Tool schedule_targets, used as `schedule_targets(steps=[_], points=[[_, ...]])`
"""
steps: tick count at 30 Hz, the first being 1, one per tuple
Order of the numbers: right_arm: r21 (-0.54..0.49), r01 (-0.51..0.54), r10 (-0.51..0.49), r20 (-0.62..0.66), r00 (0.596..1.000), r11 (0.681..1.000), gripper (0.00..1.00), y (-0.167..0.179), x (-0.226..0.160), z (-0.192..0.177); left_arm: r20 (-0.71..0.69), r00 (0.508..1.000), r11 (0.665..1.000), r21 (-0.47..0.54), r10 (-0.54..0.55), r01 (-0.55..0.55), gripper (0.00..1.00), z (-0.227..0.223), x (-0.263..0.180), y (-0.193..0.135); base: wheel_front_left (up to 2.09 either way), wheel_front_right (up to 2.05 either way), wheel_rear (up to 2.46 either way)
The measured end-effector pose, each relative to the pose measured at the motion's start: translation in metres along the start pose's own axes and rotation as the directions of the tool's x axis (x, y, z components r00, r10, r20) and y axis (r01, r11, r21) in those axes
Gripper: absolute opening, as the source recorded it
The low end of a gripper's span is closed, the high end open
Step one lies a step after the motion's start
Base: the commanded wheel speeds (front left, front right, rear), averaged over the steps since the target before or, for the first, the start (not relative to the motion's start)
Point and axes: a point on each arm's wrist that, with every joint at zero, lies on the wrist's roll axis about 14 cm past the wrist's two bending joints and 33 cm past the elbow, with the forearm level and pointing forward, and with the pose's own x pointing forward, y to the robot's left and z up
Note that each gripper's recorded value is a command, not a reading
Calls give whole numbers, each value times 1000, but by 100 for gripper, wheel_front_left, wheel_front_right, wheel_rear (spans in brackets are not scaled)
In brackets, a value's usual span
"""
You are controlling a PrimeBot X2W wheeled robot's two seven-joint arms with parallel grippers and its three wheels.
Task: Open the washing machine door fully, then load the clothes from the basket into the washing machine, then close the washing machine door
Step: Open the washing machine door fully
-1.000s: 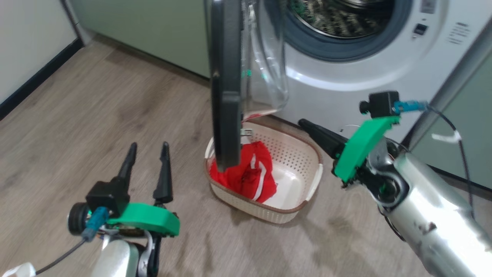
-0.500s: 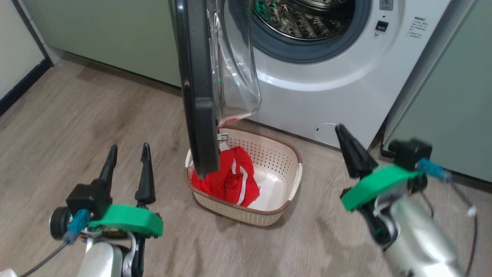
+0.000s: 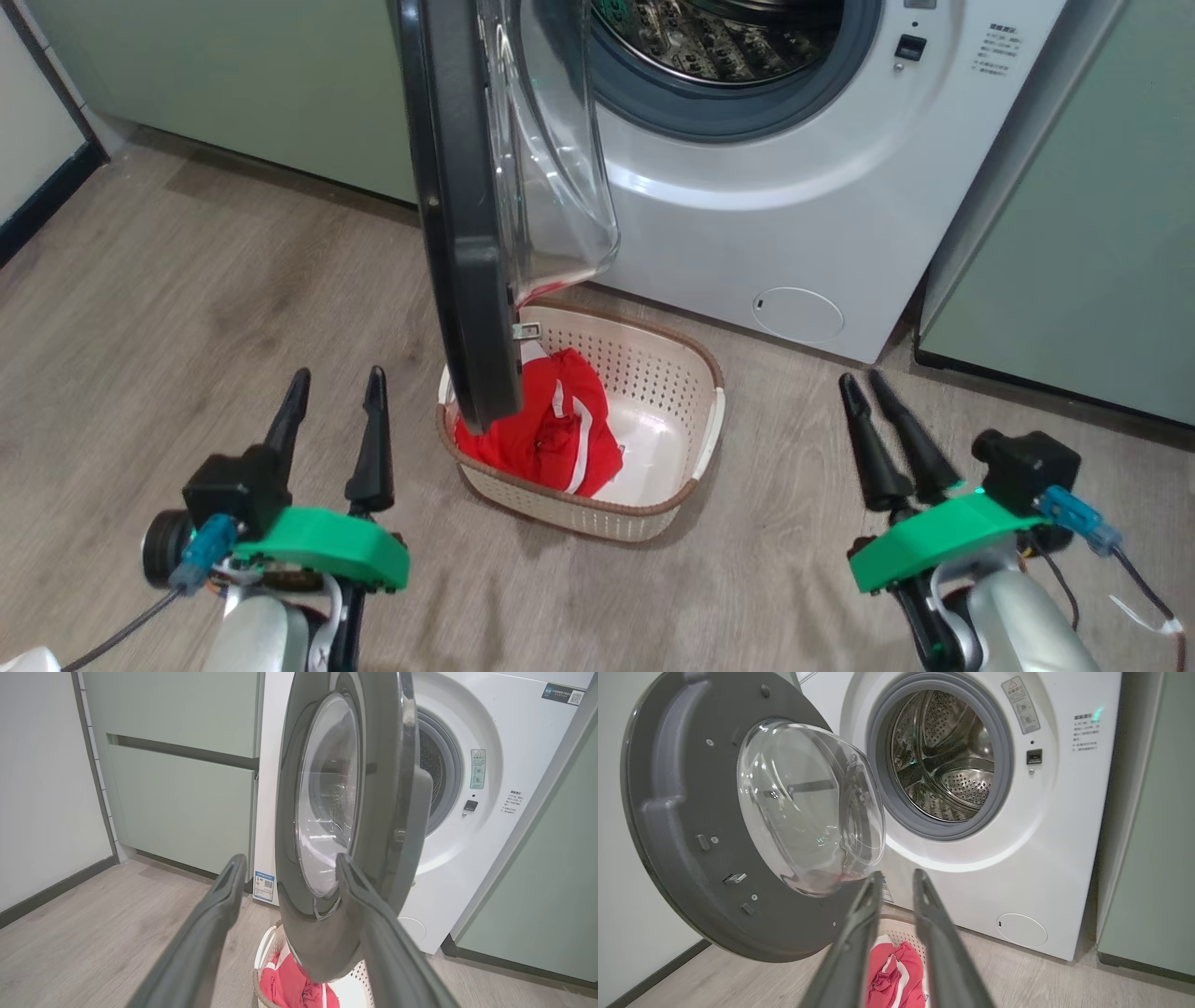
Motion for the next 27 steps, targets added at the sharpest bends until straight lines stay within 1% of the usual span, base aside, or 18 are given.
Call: schedule_targets(steps=[5, 14, 27], points=[[7, 15, -16, 10, 1000, 1000, 100, -4, -2, 3, -14, 1000, 1000, -2, -9, 9, 100, -5, -3, -2, 0, 0, 0], [-4, 14, -14, 27, 1000, 1000, 100, -4, -2, 9, -38, 999, 1000, -3, -6, 6, 100, -12, -9, -1, 0, 0, 0], [-3, 19, -19, 7, 1000, 1000, 100, -5, -6, 2, -46, 999, 1000, -5, -14, 13, 100, -14, -9, -4, 0, 0, 0]])
